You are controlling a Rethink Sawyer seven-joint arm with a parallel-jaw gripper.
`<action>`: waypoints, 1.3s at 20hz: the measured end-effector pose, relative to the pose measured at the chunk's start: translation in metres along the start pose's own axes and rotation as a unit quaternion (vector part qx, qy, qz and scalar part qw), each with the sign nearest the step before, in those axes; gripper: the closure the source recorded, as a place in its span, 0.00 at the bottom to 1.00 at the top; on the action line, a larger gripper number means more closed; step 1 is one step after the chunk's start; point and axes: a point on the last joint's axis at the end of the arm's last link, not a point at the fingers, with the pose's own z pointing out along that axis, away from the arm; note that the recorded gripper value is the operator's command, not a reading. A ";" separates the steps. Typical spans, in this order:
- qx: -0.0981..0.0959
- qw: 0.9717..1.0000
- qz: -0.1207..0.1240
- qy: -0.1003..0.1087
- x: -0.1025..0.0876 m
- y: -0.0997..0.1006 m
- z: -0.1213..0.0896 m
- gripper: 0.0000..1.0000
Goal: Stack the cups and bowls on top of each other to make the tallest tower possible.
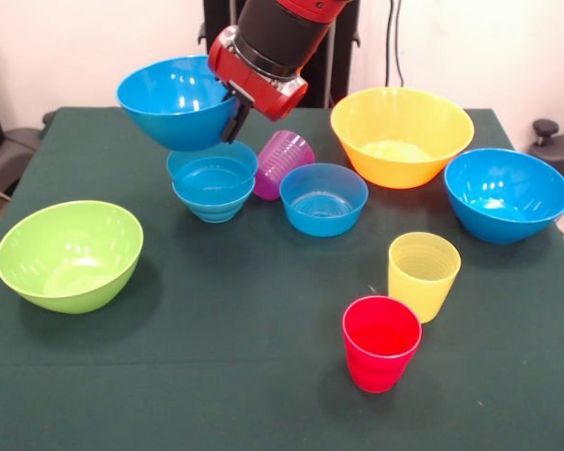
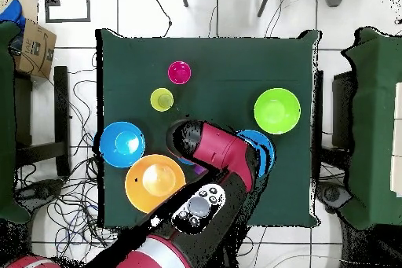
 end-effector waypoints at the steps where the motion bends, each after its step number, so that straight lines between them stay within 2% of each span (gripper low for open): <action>1: 0.000 1.000 0.000 0.000 0.000 0.000 0.000 1.00; 12: -0.001 1.000 0.004 -0.001 0.002 0.004 -0.001 1.00; 26: -0.002 0.999 0.046 -0.005 0.008 0.013 -0.005 1.00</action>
